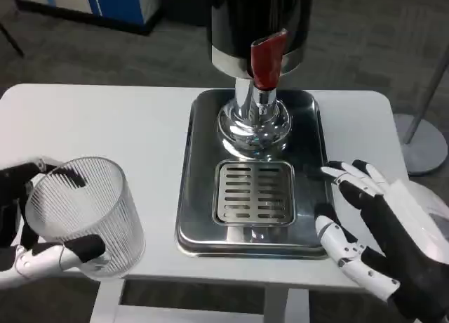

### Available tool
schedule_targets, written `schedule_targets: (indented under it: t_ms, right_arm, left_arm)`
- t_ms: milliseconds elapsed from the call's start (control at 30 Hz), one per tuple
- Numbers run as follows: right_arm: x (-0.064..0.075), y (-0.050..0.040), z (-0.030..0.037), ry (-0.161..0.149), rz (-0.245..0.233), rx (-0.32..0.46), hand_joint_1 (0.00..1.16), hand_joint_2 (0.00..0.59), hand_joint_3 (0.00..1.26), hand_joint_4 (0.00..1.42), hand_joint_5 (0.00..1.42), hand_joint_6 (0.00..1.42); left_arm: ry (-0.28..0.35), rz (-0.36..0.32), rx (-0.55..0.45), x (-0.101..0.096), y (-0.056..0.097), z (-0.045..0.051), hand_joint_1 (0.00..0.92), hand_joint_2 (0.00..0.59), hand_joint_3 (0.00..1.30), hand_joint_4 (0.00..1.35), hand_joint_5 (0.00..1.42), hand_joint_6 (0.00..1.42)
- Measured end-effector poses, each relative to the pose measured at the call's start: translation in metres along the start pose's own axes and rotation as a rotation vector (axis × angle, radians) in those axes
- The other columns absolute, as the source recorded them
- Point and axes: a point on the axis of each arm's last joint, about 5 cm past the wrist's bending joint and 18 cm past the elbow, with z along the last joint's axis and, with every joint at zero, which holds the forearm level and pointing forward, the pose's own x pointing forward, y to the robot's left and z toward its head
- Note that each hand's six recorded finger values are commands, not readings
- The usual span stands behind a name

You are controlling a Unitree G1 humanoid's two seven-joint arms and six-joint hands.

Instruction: Grasp the cup under the faucet to collect the drink, then remove the cup.

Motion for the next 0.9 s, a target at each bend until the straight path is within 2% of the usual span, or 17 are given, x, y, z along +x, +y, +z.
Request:
schedule_targets:
  t_ms: [133,300,533,833,900]
  right_arm:
    - [-0.001,-0.0003,-0.0007,0.005,0.000,0.003,0.08,0.539,0.21,0.08,0.00,0.16]
    - [-0.005,-0.0050,-0.0008,0.001,-0.020,0.010,0.08,0.539,0.21,0.08,0.00,0.16]
    - [-0.013,-0.0094,-0.0072,0.033,-0.021,0.012,0.08,0.539,0.21,0.08,0.00,0.16]
    - [-0.017,-0.0154,-0.0104,0.027,-0.029,0.014,0.08,0.539,0.21,0.08,0.00,0.16]
    - [-0.018,-0.0166,-0.0116,0.028,-0.031,0.020,0.08,0.539,0.21,0.08,0.00,0.16]
  left_arm:
    - [-0.005,-0.003,-0.003,0.003,-0.002,0.0006,0.283,0.075,0.98,1.18,1.35,1.42]
    - [-0.048,-0.023,0.002,0.021,-0.009,0.0046,0.283,0.075,0.98,1.18,1.35,1.42]
    - [-0.065,-0.059,0.026,0.041,-0.019,0.0048,0.290,0.072,0.98,1.18,1.35,1.42]
    - [-0.071,-0.095,0.055,0.063,-0.031,0.0037,0.294,0.072,0.98,1.18,1.35,1.42]
    - [-0.073,-0.103,0.063,0.075,-0.037,0.0044,0.294,0.072,0.98,1.18,1.35,1.42]
